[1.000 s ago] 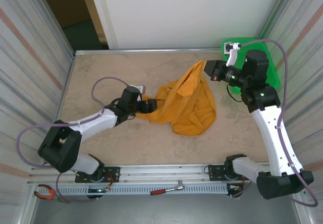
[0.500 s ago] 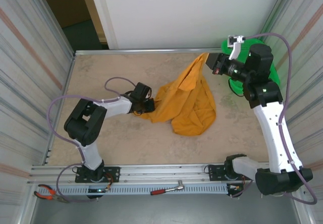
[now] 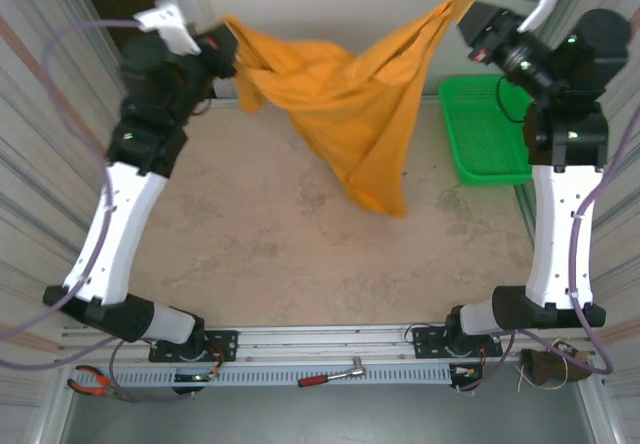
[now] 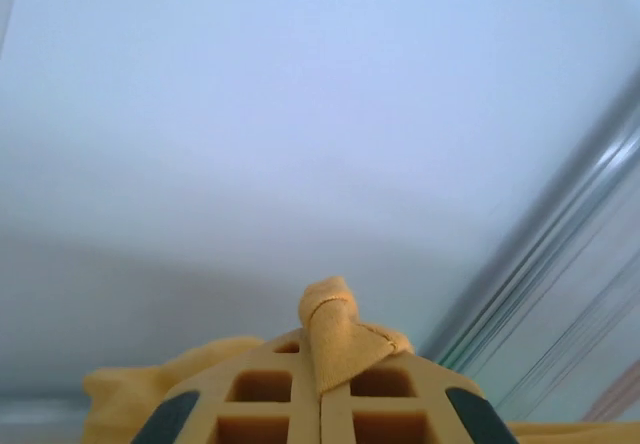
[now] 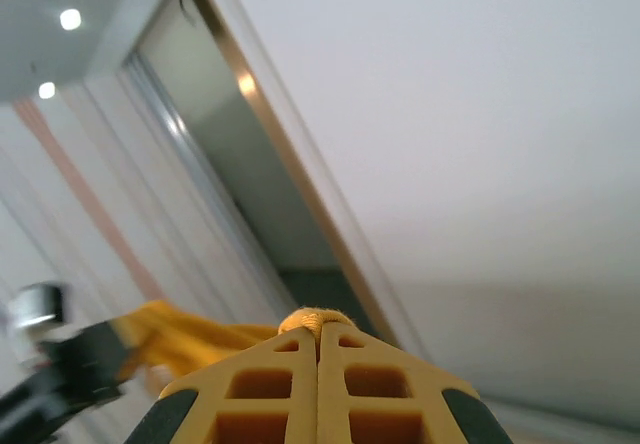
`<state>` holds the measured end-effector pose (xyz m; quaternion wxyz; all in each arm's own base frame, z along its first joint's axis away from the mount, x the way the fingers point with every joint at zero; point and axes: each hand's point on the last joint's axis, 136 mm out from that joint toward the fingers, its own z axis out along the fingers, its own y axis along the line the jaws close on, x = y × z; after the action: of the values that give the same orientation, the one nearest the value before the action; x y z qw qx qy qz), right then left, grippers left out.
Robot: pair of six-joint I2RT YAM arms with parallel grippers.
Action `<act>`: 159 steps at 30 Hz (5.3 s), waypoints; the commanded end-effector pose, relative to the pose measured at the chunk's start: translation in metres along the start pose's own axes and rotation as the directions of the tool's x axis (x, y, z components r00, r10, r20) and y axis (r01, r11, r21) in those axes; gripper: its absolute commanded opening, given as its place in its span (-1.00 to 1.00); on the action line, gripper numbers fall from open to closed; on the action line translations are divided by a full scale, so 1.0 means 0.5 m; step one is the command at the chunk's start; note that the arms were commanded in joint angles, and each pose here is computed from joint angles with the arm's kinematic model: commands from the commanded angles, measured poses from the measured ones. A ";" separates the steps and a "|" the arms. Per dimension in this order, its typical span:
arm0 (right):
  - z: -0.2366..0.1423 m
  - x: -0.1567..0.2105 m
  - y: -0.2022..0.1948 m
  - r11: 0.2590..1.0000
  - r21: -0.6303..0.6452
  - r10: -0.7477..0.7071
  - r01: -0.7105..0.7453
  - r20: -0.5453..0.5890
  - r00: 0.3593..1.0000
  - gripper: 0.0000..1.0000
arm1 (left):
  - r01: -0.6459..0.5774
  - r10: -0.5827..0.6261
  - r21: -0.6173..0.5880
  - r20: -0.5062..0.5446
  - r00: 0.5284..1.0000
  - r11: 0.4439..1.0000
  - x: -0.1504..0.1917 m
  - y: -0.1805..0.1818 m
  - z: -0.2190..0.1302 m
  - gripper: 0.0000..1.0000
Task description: Fold the inside-out t-shirt
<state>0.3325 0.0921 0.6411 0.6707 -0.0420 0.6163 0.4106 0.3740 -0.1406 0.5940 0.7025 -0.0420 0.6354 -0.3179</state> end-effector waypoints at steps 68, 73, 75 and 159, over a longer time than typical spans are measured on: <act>0.165 0.584 0.445 0.874 -0.360 0.107 -0.326 -0.513 0.852 -1.00 | 0.095 -0.089 -0.099 0.068 0.994 0.991 -0.138 0.129 -0.019 -1.00; 0.169 0.506 0.467 0.842 -0.400 0.168 -0.363 -0.445 0.880 -1.00 | 0.157 -0.157 0.019 0.003 0.988 0.987 -0.119 0.105 0.063 -1.00; 0.180 0.483 0.397 0.871 -0.322 0.235 -0.371 -0.392 0.890 -1.00 | 0.184 -0.179 0.073 -0.067 0.981 0.980 -0.076 0.089 0.119 -1.00; -0.091 0.206 -0.204 0.868 0.302 0.343 -0.393 0.205 0.917 -1.00 | -0.027 -0.244 -0.667 -0.309 0.919 0.745 0.297 0.446 -0.149 -1.00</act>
<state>0.3805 0.0478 0.4353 0.5789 0.2505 0.6738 0.3850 0.3889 -0.0138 0.3280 0.4745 -0.2928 0.8213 -0.1206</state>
